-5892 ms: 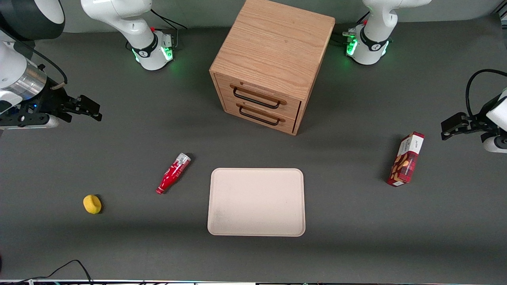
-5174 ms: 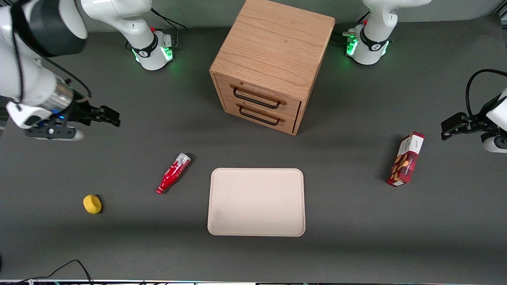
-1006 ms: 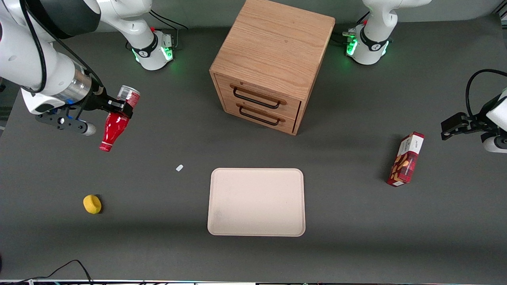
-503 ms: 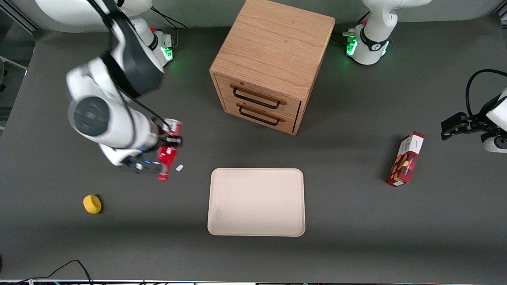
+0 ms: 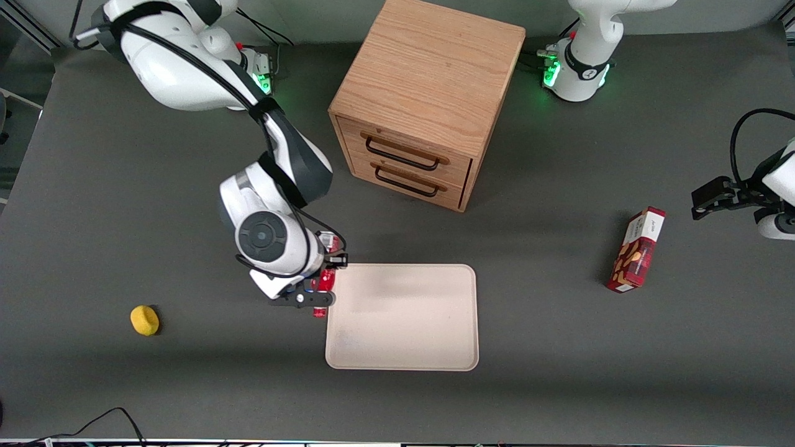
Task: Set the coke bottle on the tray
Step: 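Carry the held bottle over the cream tray, then lower the bottle onto the tray and open the right gripper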
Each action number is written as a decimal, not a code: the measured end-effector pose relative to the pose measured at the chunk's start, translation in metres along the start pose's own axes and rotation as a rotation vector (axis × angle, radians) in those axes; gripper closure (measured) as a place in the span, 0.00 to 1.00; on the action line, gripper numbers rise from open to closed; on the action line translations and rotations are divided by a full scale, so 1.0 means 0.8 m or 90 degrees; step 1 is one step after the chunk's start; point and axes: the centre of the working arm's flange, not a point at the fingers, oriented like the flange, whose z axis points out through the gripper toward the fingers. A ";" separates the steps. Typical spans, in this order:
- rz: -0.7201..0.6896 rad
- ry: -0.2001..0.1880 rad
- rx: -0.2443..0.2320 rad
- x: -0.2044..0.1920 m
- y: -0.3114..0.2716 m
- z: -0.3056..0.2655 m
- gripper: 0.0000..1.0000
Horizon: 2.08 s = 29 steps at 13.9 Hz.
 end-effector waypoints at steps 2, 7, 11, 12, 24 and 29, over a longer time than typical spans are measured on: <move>0.001 0.021 0.004 0.006 -0.013 0.028 0.45; 0.003 0.031 0.011 0.019 -0.016 0.064 0.45; 0.008 0.048 0.019 0.028 -0.013 0.072 0.45; 0.008 0.051 0.022 0.030 -0.014 0.080 0.45; -0.015 0.112 0.028 0.050 -0.020 0.156 0.45; -0.017 0.128 0.033 0.052 -0.026 0.145 0.00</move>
